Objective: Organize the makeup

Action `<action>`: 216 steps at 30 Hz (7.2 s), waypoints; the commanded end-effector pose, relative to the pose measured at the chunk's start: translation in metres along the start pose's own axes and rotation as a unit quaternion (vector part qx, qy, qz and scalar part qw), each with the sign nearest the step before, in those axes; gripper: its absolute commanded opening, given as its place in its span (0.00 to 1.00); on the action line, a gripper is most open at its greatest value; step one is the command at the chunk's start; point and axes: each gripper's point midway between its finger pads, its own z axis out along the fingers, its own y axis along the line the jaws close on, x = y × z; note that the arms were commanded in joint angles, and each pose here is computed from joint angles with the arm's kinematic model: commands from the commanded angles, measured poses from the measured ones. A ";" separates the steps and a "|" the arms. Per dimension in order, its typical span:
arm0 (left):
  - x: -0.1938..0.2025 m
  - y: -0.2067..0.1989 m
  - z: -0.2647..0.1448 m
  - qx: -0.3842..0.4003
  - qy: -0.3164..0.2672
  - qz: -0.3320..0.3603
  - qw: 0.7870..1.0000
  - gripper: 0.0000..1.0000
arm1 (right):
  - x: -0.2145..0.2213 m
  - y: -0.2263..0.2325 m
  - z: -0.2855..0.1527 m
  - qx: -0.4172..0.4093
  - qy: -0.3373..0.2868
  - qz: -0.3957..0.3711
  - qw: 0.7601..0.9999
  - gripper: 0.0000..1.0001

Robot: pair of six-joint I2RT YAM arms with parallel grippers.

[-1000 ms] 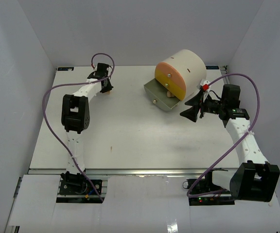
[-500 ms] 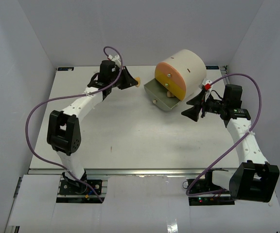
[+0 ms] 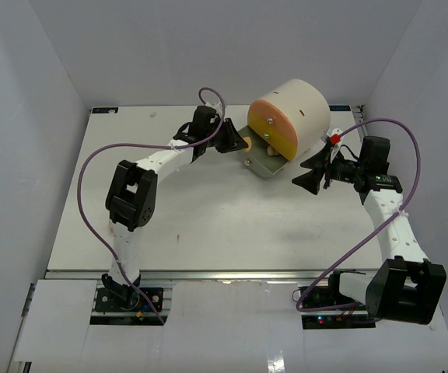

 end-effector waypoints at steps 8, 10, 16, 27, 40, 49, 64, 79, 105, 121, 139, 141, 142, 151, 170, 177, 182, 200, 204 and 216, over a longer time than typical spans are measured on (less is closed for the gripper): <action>-0.037 -0.042 0.005 0.038 -0.044 0.022 0.998 0.51 | -0.010 0.004 -0.002 -0.008 -0.016 -0.016 1.000 0.76; -0.037 -0.043 0.006 0.041 -0.042 0.023 0.998 0.55 | -0.010 0.004 -0.002 -0.007 -0.015 -0.016 1.000 0.76; -0.034 -0.052 -0.001 0.058 -0.036 0.035 0.997 0.62 | -0.010 0.003 -0.003 -0.004 -0.015 -0.017 1.000 0.76; -0.019 -0.058 -0.064 0.081 -0.071 0.092 0.990 0.62 | -0.011 -0.008 -0.008 0.039 -0.010 -0.025 0.999 0.76; 0.049 -0.015 -0.112 0.133 -0.067 0.048 0.988 0.82 | -0.108 -0.096 -0.015 0.218 -0.074 0.070 0.971 0.89; 0.056 0.019 -0.073 0.112 -0.038 0.028 0.993 0.98 | -0.125 -0.139 0.006 0.231 -0.078 0.087 0.966 0.81; 0.050 0.052 -0.023 0.082 -0.019 0.010 0.996 0.87 | -0.115 -0.151 0.033 0.195 -0.081 0.081 0.974 0.78; 0.041 0.056 -0.002 0.082 -0.010 0.002 0.997 0.77 | -0.103 -0.161 0.056 0.167 -0.076 0.115 0.976 0.78; 0.036 0.059 0.011 0.081 -0.005 -0.001 0.997 0.75 | -0.093 -0.161 0.063 0.187 -0.051 0.084 0.977 0.75; 0.031 0.056 0.024 0.090 -0.005 -0.012 0.996 0.70 | -0.081 -0.168 0.057 0.216 -0.032 0.058 0.974 0.75; 0.026 0.051 0.033 0.100 -0.006 -0.016 0.995 0.70 | -0.047 -0.156 0.063 0.200 0.015 0.067 0.977 0.76; 0.025 0.051 0.035 0.101 -0.005 -0.017 0.995 0.70 | -0.045 -0.152 0.066 0.187 0.018 0.072 0.980 0.75; 0.025 0.050 0.037 0.102 -0.006 -0.017 0.995 0.70 | -0.044 -0.151 0.068 0.179 0.020 0.076 0.981 0.74; 0.021 0.044 0.053 0.108 -0.005 -0.021 0.994 0.70 | -0.036 -0.137 0.076 0.139 0.026 0.101 0.985 0.67; 0.011 0.013 0.092 0.128 -0.023 -0.028 0.991 0.71 | -0.013 -0.122 0.087 0.111 0.048 0.126 0.985 0.63; 0.006 0.009 0.104 0.136 -0.024 -0.053 0.989 0.71 | -0.015 -0.121 0.086 0.110 0.047 0.128 0.985 0.63; 0.004 0.005 0.108 0.145 -0.030 -0.066 0.987 0.72 | -0.015 -0.120 0.087 0.109 0.046 0.129 0.985 0.64; 0.002 0.002 0.083 0.138 -0.039 -0.047 0.989 0.76 | -0.031 -0.129 0.069 0.167 0.050 0.093 0.980 0.78; -0.012 0.001 0.052 0.133 -0.070 -0.026 0.988 0.78 | -0.048 -0.134 0.054 0.210 0.039 0.063 0.975 0.85; -0.038 -0.039 -0.052 0.127 -0.117 0.124 0.977 0.86 | -0.095 -0.107 0.015 0.250 0.004 -0.005 0.968 0.90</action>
